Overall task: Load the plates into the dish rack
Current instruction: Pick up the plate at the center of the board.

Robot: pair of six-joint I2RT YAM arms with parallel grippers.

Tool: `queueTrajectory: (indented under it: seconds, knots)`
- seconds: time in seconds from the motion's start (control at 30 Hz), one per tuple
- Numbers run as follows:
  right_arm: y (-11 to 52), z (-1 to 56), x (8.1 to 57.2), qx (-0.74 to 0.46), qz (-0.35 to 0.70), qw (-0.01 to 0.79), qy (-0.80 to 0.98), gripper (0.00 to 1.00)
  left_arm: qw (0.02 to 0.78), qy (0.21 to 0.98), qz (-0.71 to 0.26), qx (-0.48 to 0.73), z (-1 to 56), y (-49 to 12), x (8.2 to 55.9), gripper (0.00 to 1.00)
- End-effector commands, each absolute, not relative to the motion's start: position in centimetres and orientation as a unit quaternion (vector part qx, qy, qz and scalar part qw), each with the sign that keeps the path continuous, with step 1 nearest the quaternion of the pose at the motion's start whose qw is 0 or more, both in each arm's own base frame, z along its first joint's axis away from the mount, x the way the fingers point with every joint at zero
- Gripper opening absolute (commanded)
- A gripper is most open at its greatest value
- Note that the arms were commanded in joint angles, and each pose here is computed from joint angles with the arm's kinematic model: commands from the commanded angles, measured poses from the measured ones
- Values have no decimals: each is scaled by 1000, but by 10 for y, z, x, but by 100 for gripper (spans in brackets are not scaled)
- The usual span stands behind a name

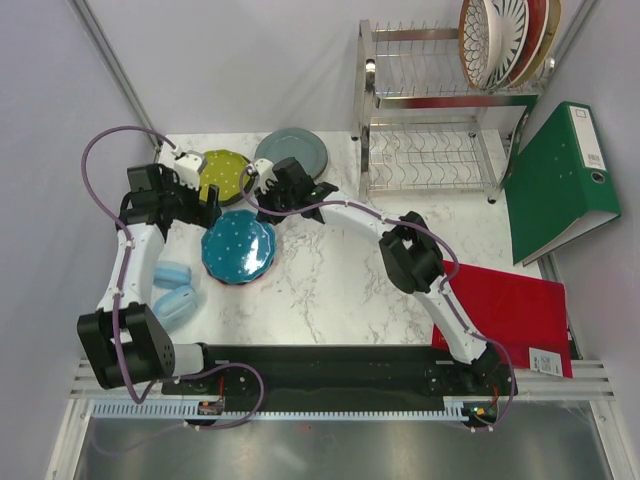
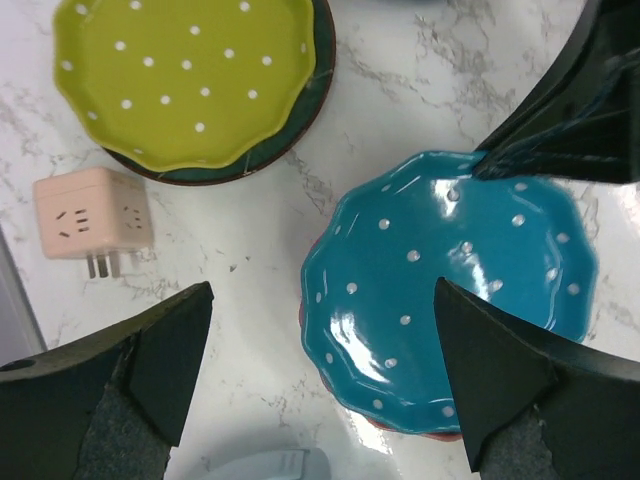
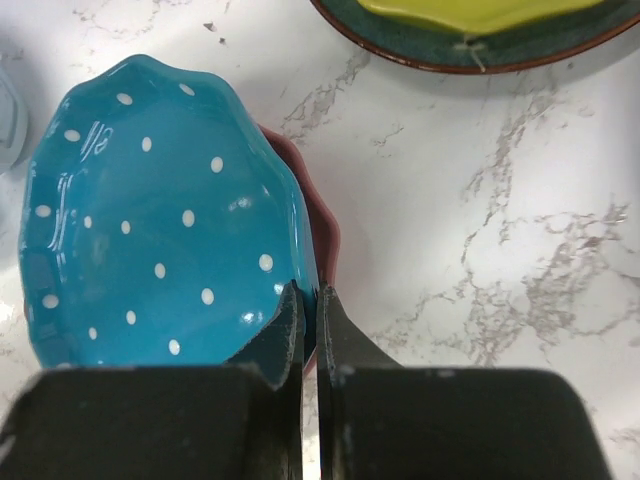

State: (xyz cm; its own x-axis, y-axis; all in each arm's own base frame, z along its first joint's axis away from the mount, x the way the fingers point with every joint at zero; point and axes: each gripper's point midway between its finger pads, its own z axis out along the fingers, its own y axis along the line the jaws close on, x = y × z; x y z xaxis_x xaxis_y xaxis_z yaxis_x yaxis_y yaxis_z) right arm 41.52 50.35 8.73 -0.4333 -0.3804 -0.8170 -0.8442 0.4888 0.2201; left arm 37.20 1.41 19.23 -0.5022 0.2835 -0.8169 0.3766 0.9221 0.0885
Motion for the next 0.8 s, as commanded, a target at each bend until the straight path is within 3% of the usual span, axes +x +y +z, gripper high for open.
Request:
queueTrajectory:
  seconds: [0.0, 0.2, 0.47, 0.57, 0.67, 0.7, 0.77]
  knots:
    - [512, 207, 420, -416, 329, 502, 683, 0, 463, 828, -96, 302, 178, -3, 377, 97]
    - [514, 224, 407, -445, 317, 529, 650, 0, 439, 811, -182, 341, 158, -26, 377, 88]
    - [512, 245, 400, -457, 311, 559, 618, 0, 419, 812, -219, 342, 139, -31, 386, 85]
    - [510, 248, 398, -460, 307, 564, 613, 0, 409, 808, -241, 350, 134, -37, 384, 80]
    - [509, 248, 398, -462, 304, 566, 611, 0, 392, 799, -267, 370, 134, -42, 379, 65]
    - [509, 246, 398, -463, 303, 564, 613, 0, 388, 794, -280, 375, 135, -45, 377, 51]
    - [509, 240, 398, -465, 303, 559, 616, 0, 363, 792, -307, 384, 134, -48, 371, 36]
